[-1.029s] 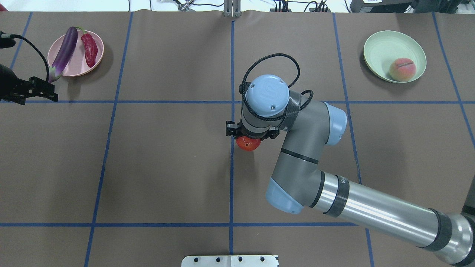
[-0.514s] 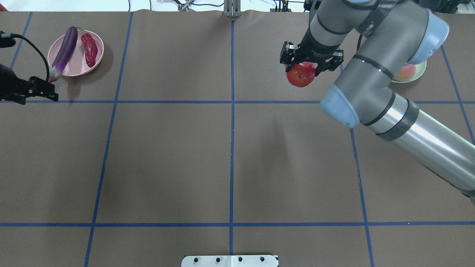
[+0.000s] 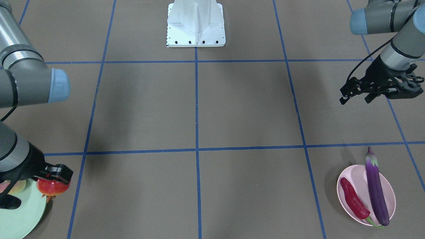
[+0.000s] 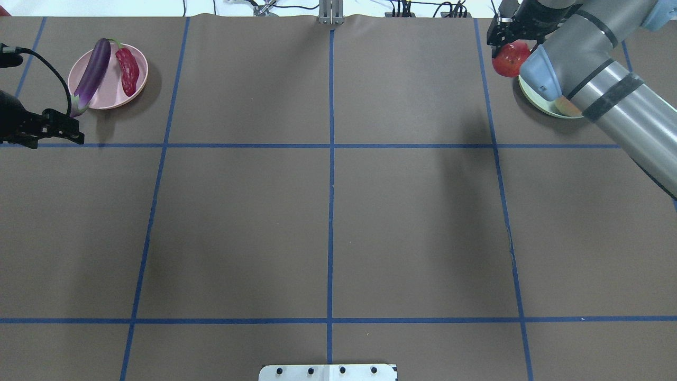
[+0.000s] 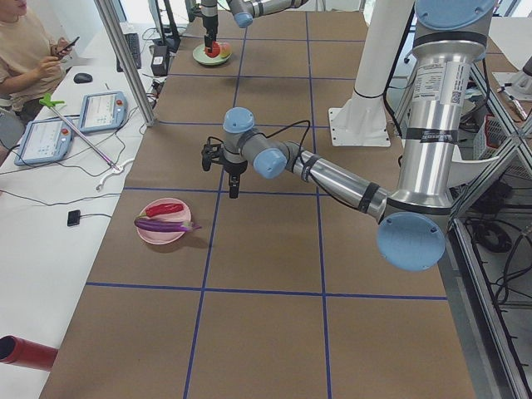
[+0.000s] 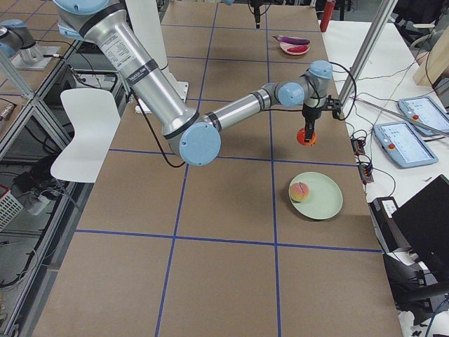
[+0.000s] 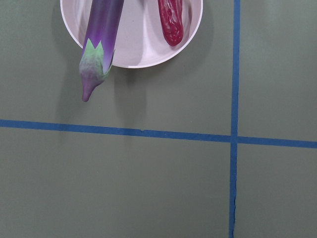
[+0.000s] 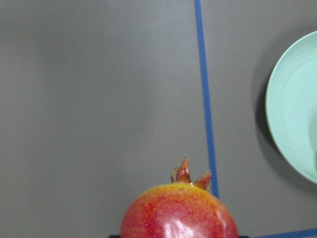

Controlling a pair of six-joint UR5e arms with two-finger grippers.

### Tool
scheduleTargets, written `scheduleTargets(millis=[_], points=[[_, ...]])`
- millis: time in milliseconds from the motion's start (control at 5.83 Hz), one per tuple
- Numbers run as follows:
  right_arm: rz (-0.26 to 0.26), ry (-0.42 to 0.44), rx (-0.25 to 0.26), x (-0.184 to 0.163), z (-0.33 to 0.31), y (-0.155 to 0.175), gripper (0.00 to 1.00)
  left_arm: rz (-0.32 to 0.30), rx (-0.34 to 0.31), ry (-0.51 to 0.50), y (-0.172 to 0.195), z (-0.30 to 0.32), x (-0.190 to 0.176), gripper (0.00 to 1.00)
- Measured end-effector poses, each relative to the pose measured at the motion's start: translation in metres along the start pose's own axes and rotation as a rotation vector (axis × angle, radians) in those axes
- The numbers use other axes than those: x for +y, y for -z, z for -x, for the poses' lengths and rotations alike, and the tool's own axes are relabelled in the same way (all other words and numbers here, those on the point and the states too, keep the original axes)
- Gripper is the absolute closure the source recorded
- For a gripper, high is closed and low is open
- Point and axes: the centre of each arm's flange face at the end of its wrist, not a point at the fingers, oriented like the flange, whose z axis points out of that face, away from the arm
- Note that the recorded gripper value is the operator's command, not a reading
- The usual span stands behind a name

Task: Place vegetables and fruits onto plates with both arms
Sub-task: 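Carry the pomegranate to the green plate with the right gripper, then release the pomegranate on the green plate and withdraw the right gripper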

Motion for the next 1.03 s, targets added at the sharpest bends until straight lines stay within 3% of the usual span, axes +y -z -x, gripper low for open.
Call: scheduleTargets(millis=[343,686,857,1029], points=[[0.033,0.011,0.056,-0.040,-0.089,-0.042,1.00,-0.003,0.001,-0.003,0.000,-0.003,-0.001,0.00],[0.050,0.008,0.076,-0.049,-0.119,-0.067,1.00,-0.004,0.001,-0.004,0.001,-0.004,-0.002,0.00],[0.049,0.010,0.076,-0.051,-0.125,-0.076,0.47,-0.004,0.000,-0.003,0.000,-0.003,-0.002,0.00],[0.049,0.011,0.076,-0.052,-0.126,-0.080,0.00,-0.003,-0.002,-0.003,-0.001,-0.003,-0.002,0.00]])
